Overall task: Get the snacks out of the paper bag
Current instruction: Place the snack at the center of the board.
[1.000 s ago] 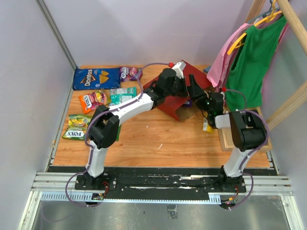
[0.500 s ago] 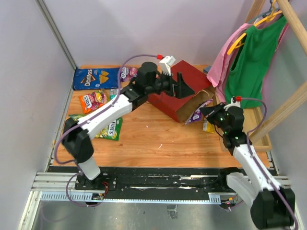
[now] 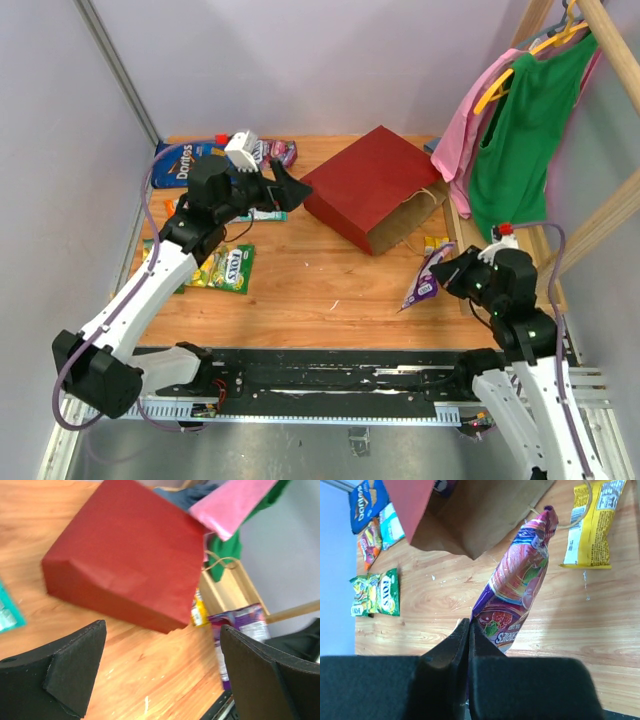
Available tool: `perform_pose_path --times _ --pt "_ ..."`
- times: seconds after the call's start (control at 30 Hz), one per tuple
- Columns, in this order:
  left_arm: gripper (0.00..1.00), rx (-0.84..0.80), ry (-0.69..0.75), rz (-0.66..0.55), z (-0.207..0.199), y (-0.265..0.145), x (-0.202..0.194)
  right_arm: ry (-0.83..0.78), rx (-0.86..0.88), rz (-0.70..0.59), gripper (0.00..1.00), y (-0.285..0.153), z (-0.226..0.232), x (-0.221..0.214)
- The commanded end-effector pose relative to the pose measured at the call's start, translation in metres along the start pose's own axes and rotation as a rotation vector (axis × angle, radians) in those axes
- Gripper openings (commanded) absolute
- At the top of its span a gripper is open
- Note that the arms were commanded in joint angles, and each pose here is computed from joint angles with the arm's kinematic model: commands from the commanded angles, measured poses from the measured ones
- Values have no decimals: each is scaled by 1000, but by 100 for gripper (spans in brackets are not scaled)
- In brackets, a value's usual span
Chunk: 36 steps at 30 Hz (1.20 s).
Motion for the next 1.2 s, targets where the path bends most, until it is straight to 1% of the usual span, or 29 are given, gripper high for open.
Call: perform_pose_path --times 0.0,0.1,0.27,0.37,0.47,0.6,0.67,0.77,0.83,0.87,1.0,1.17 --pt "100 92 -19 29 22 -20 -18 -113 117 -96 1 -42 15 5" --pt "100 154 -24 39 35 -32 -23 -163 186 -147 1 -53 23 10" --pt "100 282 -35 34 54 -48 -24 -255 198 -103 1 -48 41 26" --pt "100 366 -63 49 68 -56 -28 -306 208 -122 1 -51 56 39" --pt "100 402 -92 42 79 -63 -33 -370 210 -153 1 -56 69 49" --pt "100 403 -107 25 85 -66 -34 -471 262 -123 1 -47 87 48" --pt "100 395 -108 21 87 -65 -31 -549 277 -85 1 -35 100 40" --pt "100 381 -113 22 88 -61 -26 -721 250 -41 1 -4 124 14" --pt "100 374 -121 25 88 -59 -27 -822 241 14 1 14 141 -6" --pt "100 376 -124 22 89 -59 -28 -846 245 60 1 24 147 -15" --pt "100 390 -135 9 92 -59 -38 -848 253 199 1 57 166 -40" --pt "100 409 -142 22 95 -60 -45 -815 211 277 1 90 172 -66"
Point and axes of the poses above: each gripper's point midway between its finger pads, its own y axis out along the fingers, its own z axis along the line the jaws close on, x = y × z, the point moved 10 cm from there along -y, back along the fingers, and after that the axes turned 11 degrees about y, right-handed, at the moved point
